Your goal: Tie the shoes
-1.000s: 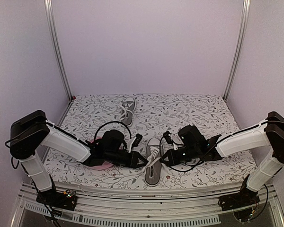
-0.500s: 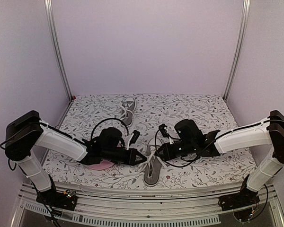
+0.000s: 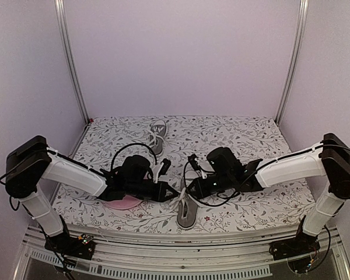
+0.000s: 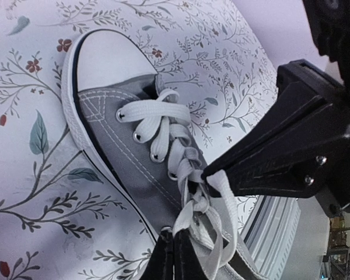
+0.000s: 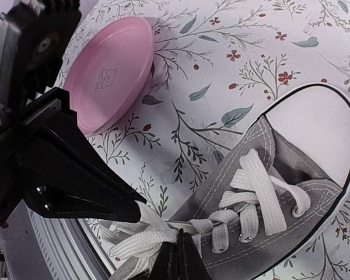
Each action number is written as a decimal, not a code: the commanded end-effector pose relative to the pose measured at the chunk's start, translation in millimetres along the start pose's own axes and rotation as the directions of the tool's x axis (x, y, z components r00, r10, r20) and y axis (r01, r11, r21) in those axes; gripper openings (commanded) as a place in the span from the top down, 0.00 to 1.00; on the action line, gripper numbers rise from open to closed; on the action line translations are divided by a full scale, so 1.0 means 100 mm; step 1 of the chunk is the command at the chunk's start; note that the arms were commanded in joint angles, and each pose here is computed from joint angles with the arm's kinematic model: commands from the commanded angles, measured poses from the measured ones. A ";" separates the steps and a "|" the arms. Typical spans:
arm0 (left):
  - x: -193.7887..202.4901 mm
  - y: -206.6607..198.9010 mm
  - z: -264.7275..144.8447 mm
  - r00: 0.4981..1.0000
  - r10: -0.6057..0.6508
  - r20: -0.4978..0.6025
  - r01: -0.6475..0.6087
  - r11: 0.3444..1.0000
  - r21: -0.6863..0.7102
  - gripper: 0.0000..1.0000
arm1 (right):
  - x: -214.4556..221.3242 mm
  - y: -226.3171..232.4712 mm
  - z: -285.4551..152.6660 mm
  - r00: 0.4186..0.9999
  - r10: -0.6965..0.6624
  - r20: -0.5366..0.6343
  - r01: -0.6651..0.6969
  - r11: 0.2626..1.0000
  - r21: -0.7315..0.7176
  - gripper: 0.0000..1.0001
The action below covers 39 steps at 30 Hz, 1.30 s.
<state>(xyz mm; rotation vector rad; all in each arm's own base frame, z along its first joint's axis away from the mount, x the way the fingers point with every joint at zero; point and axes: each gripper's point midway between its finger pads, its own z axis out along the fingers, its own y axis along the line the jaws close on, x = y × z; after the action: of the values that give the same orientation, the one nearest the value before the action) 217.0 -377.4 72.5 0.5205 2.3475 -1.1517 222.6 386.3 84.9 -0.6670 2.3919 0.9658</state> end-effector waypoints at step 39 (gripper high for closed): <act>0.03 -0.27 -0.11 0.998 0.062 0.011 -0.063 0.983 0.170 1.00 | 0.20 0.03 0.21 0.995 0.096 -0.012 -0.095 0.993 0.070 0.98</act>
<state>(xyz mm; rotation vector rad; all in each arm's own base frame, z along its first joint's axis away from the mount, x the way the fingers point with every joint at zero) 202.6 -375.9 83.8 0.6017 2.2719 -1.2473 203.3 403.6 65.1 -0.6154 2.4721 0.9499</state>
